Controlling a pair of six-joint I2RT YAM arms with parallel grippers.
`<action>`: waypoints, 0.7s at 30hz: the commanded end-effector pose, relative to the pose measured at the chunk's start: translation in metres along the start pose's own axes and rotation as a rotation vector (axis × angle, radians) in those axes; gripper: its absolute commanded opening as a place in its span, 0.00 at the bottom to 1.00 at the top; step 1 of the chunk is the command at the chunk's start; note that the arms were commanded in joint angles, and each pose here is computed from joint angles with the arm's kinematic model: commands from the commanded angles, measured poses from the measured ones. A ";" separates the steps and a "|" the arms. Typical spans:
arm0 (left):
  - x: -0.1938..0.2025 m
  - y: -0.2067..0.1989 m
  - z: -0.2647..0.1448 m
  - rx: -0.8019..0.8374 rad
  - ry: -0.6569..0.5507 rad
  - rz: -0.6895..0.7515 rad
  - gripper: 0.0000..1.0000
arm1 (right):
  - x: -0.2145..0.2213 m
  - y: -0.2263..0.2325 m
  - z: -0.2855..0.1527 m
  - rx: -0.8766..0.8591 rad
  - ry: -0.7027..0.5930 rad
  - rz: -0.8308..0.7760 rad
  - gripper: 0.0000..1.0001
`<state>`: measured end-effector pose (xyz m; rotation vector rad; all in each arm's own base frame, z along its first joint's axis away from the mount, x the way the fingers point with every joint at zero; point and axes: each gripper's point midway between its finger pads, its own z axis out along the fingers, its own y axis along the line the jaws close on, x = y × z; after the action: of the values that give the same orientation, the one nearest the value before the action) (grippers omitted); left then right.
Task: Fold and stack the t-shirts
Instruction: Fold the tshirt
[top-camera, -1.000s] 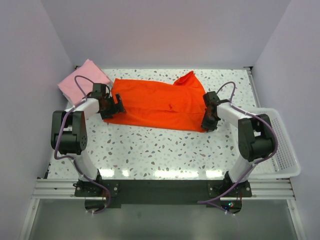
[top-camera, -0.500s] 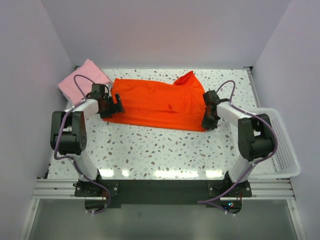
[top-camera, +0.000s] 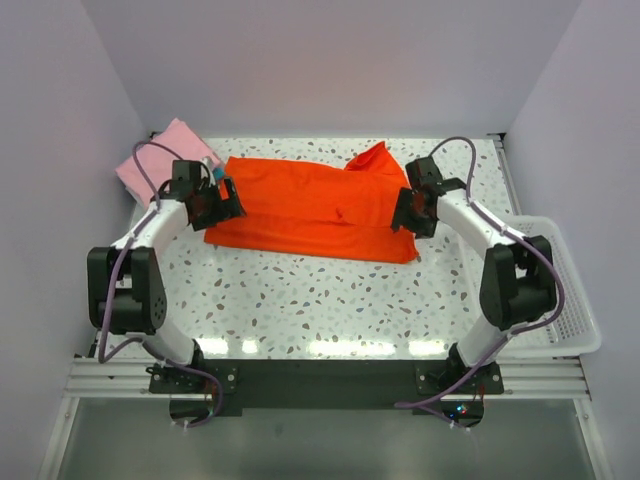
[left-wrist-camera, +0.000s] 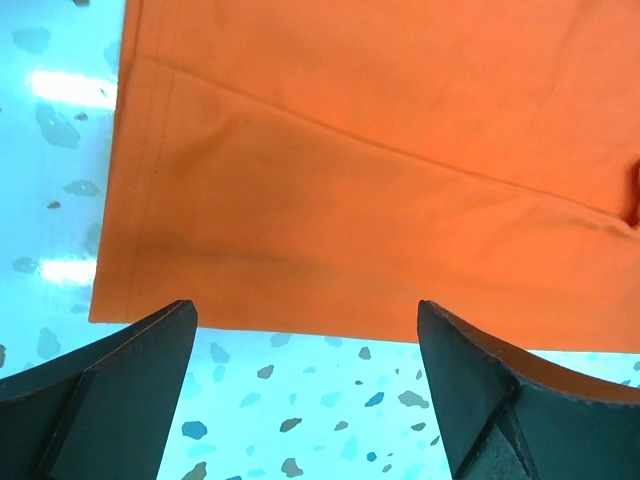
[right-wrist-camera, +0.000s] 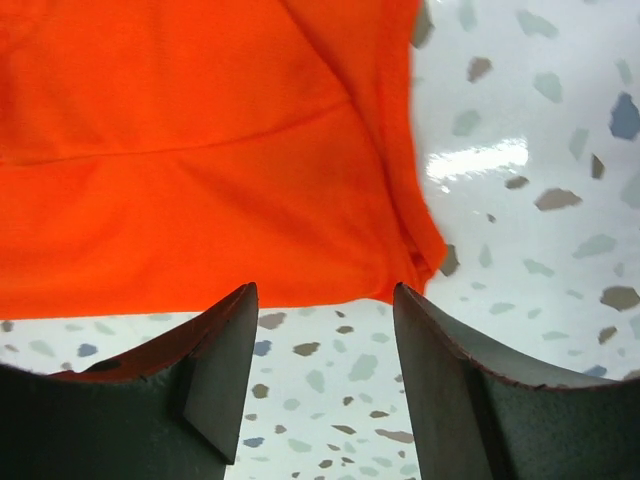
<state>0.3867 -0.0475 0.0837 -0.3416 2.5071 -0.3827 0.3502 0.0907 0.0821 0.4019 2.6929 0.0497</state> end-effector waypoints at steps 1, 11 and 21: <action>-0.030 -0.020 -0.006 0.023 -0.082 0.027 0.97 | -0.022 0.039 -0.013 -0.137 -0.057 -0.042 0.60; -0.025 -0.024 0.056 0.022 -0.009 0.062 0.98 | -0.018 0.117 0.040 -0.296 0.028 -0.074 0.60; 0.048 0.009 0.062 -0.054 0.115 -0.021 0.99 | 0.038 0.090 0.070 -0.214 0.150 -0.081 0.60</action>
<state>0.4115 -0.0730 0.0298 -0.2917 2.5564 -0.3878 0.3904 0.1917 0.0248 0.2190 2.7544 0.3707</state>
